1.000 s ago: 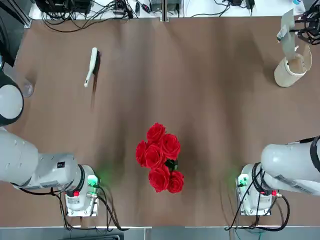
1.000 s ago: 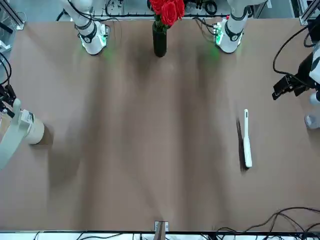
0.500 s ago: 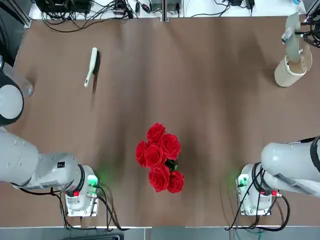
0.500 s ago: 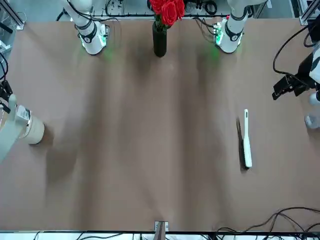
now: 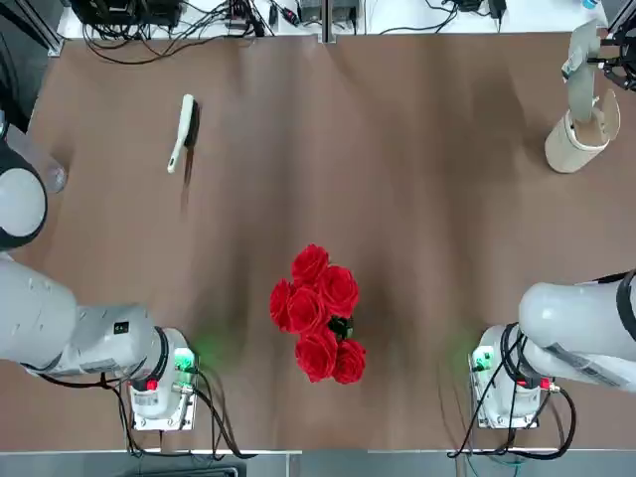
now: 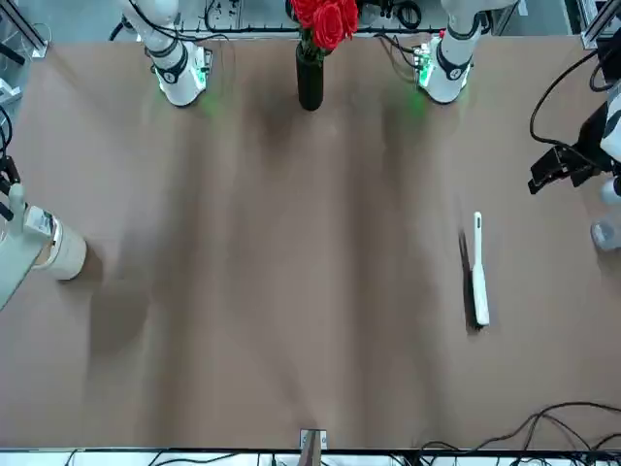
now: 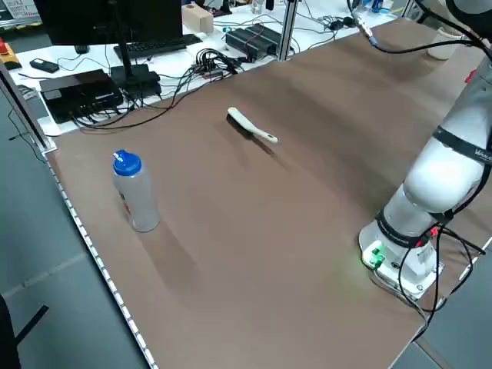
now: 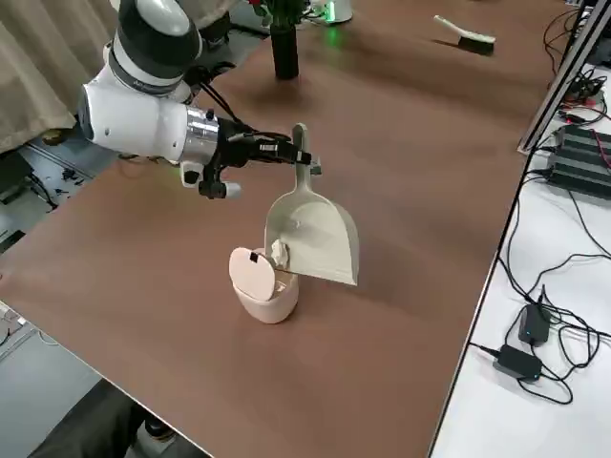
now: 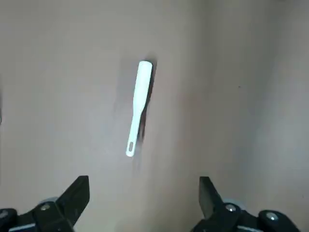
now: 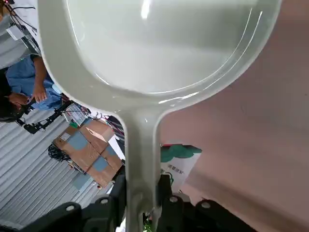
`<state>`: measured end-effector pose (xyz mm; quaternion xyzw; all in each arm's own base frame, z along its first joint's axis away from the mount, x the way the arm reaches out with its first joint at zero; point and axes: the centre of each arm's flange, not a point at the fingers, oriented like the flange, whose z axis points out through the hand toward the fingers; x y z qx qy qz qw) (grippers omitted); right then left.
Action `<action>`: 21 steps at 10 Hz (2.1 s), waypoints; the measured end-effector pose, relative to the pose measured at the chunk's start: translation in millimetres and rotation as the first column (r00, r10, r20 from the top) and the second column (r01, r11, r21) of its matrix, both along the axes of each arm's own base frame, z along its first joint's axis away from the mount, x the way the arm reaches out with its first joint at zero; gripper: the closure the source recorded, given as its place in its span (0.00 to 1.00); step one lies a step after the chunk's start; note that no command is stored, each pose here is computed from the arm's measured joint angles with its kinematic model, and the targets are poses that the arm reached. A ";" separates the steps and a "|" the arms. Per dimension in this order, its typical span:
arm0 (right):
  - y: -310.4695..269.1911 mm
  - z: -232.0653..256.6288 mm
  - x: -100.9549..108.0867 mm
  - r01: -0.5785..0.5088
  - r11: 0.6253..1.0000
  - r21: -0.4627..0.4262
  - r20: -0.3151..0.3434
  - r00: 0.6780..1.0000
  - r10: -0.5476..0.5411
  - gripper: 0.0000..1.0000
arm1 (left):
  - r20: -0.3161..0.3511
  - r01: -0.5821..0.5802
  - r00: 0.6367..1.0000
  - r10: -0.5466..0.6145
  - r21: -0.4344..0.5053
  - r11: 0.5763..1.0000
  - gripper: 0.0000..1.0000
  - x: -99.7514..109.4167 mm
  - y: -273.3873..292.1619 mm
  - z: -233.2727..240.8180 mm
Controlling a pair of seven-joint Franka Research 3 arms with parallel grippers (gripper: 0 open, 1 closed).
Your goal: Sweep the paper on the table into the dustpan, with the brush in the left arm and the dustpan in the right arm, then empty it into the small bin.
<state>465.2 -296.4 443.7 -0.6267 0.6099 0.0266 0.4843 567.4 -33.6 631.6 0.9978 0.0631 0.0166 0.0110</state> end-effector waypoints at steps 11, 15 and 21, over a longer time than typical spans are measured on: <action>-9.8 2.4 -6.8 0.065 0.994 0.085 -0.069 0.996 -0.059 0.67 | 0.000 0.000 1.000 0.000 0.000 1.000 0.00 0.0 -0.1 0.1; 37.6 62.1 39.4 -0.229 0.938 -0.261 -0.157 0.968 0.193 0.67 | 0.001 0.001 1.000 -0.001 0.000 1.000 0.00 0.0 -0.5 0.3; 240.3 92.3 112.3 -0.586 0.565 -0.580 -0.338 0.805 0.488 0.67 | 0.002 0.002 1.000 -0.002 0.000 1.000 0.00 0.0 -0.9 0.9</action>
